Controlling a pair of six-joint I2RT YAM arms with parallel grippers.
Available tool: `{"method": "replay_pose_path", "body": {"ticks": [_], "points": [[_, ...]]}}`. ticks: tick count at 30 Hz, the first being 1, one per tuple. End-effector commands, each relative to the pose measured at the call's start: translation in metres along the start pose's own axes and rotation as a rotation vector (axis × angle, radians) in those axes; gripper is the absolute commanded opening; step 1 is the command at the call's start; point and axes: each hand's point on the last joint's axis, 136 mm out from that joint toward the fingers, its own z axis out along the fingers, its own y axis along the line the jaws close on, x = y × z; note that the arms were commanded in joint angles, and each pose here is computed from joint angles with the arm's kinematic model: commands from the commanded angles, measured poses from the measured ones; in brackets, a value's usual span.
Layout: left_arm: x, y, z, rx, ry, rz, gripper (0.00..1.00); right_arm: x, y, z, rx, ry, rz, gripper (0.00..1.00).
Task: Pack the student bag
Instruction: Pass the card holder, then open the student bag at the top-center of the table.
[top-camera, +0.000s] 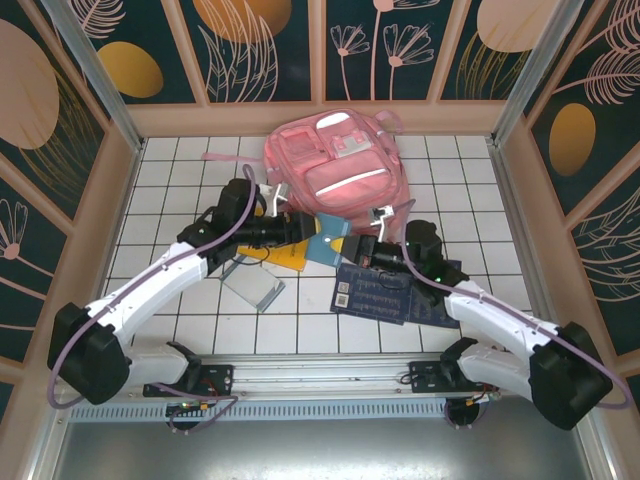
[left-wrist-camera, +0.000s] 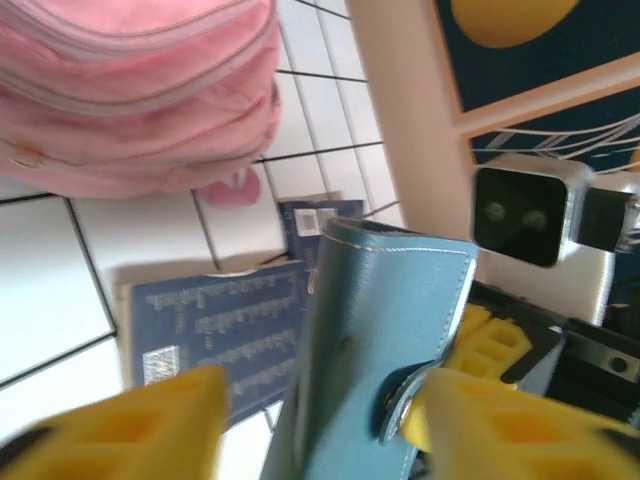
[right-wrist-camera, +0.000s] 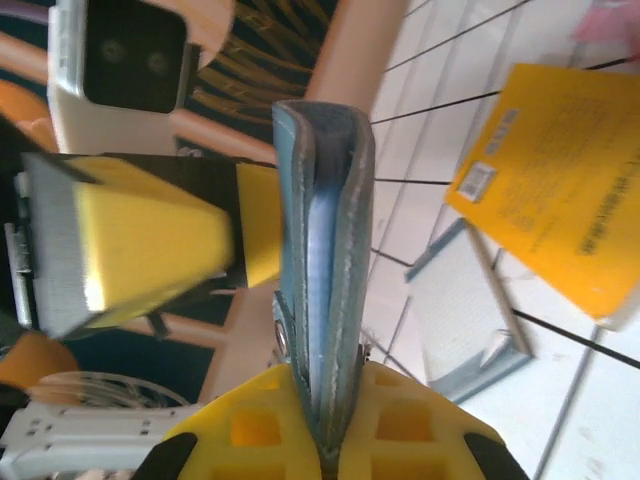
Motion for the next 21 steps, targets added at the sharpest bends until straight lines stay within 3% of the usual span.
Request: {"method": "replay_pose_path", "body": {"ticks": [1,4,9,17,21], "points": [[-0.028,0.018,-0.001,-0.181,-0.041,0.079,0.75,-0.045,-0.015,-0.035,0.279,-0.189,-0.12,0.0],[-0.054,0.033,0.012,-0.328,-0.021,0.166,0.76,-0.069,-0.032,-0.072,0.528,-0.288,-0.189,0.0],[-0.086,0.053,0.056,-0.427,0.07,0.289,0.77,-0.091,-0.036,-0.116,0.69,-0.384,-0.246,0.0],[-0.149,0.061,0.11,-0.484,0.04,0.418,0.77,-0.092,-0.053,-0.133,0.674,-0.404,-0.212,0.0],[-0.158,0.069,0.144,-0.412,0.075,0.417,0.75,-0.088,-0.06,-0.132,0.661,-0.386,-0.205,0.0]]}}
